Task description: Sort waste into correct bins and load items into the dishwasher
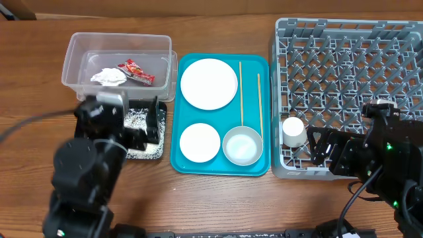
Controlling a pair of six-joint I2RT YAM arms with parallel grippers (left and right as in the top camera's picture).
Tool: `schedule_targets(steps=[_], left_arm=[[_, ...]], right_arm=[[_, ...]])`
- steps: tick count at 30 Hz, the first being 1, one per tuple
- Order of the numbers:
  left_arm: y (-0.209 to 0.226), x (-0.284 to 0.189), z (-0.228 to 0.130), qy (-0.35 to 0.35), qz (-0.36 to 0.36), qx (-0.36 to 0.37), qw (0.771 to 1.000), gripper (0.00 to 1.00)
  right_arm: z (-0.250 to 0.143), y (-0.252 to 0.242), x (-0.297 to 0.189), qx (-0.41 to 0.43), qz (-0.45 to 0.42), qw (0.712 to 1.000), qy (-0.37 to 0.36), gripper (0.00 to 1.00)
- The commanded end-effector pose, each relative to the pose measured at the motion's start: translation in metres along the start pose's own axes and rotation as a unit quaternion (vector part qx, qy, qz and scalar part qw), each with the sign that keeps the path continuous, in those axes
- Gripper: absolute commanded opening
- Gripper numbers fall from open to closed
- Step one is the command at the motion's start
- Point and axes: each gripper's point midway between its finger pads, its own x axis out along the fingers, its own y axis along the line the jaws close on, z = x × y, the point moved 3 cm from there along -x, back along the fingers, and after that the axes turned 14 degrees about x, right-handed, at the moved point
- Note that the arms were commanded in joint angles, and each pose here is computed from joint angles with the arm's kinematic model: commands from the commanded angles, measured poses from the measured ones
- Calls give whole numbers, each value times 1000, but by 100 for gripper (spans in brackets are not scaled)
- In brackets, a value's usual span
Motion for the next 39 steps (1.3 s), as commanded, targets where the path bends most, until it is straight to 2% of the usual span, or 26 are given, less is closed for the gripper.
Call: schedule_targets(steps=[1,9,18,23,39], left_arm=[[-1,-7,-33,-9,15,10,1000,100],[-5,-23,-112,-54,62,3,997,100],[-13,-11,-158,-90,78,3,993,100],[-22,6,-194,-71,67,-3,995,100],[-25,7,-204,-46,61,-3,997,100]], right_arm=[[3,2,-4,-4,4,1000,-9,100],[3,2,-4,-4,4,1000,-9,100],[3,2,-4,-4,4,1000,-9,100],[3,2,-4,-4,4,1000,-9,100],[3,2,-4,-4,4,1000,-9,100]])
